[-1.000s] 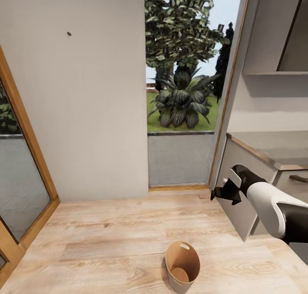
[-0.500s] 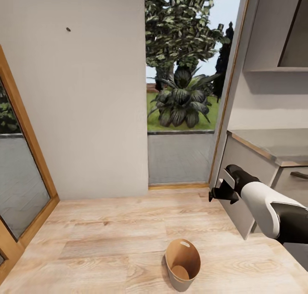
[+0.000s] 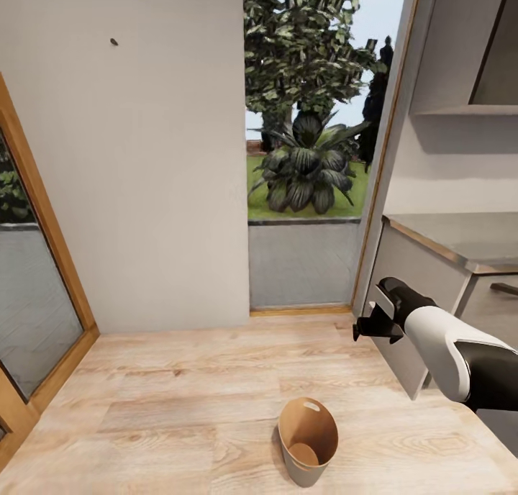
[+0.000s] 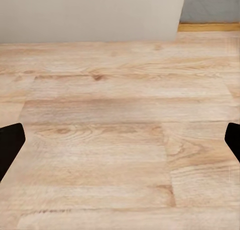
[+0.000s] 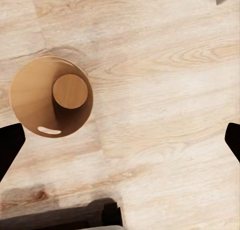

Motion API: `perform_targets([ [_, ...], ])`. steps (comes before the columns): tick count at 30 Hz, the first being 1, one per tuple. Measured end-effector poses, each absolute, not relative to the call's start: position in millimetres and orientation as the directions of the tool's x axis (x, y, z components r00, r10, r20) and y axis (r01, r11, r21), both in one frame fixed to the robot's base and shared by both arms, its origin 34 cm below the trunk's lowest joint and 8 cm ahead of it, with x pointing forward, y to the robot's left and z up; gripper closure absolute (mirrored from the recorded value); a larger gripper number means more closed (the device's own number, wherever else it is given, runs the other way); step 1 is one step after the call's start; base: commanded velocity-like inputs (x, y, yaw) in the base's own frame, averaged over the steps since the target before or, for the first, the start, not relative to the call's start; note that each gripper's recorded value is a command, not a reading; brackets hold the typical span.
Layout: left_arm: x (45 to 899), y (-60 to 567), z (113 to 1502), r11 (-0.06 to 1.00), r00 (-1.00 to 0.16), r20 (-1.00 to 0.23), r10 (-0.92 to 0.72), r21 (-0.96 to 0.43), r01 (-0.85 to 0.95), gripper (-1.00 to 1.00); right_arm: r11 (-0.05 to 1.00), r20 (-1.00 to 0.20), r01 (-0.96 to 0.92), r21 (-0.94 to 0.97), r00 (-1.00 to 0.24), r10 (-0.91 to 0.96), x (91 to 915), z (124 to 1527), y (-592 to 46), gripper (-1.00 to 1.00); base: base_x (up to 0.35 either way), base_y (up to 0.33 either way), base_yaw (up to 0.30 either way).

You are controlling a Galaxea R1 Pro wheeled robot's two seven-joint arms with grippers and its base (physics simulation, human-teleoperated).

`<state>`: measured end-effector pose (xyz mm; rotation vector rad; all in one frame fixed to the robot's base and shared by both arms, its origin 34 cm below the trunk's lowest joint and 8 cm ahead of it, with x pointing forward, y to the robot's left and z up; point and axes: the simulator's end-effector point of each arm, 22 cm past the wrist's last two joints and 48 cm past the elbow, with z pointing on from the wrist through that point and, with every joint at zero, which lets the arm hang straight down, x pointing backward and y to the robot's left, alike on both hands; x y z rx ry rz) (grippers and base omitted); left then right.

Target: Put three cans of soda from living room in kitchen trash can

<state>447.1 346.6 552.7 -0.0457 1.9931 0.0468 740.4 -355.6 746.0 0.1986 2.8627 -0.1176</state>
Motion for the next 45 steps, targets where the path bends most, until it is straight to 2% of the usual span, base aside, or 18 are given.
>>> perform_targets([
  [45, 434.5, 347.2, 477.3, 0.998, -0.410, -0.912, -0.010, 0.013, -0.055, -1.00, 0.991, -0.293, 0.108, -0.083, -0.953, 0.079, 736.9, 679.0, -344.2, -1.00, 0.000, 0.005, 0.000],
])
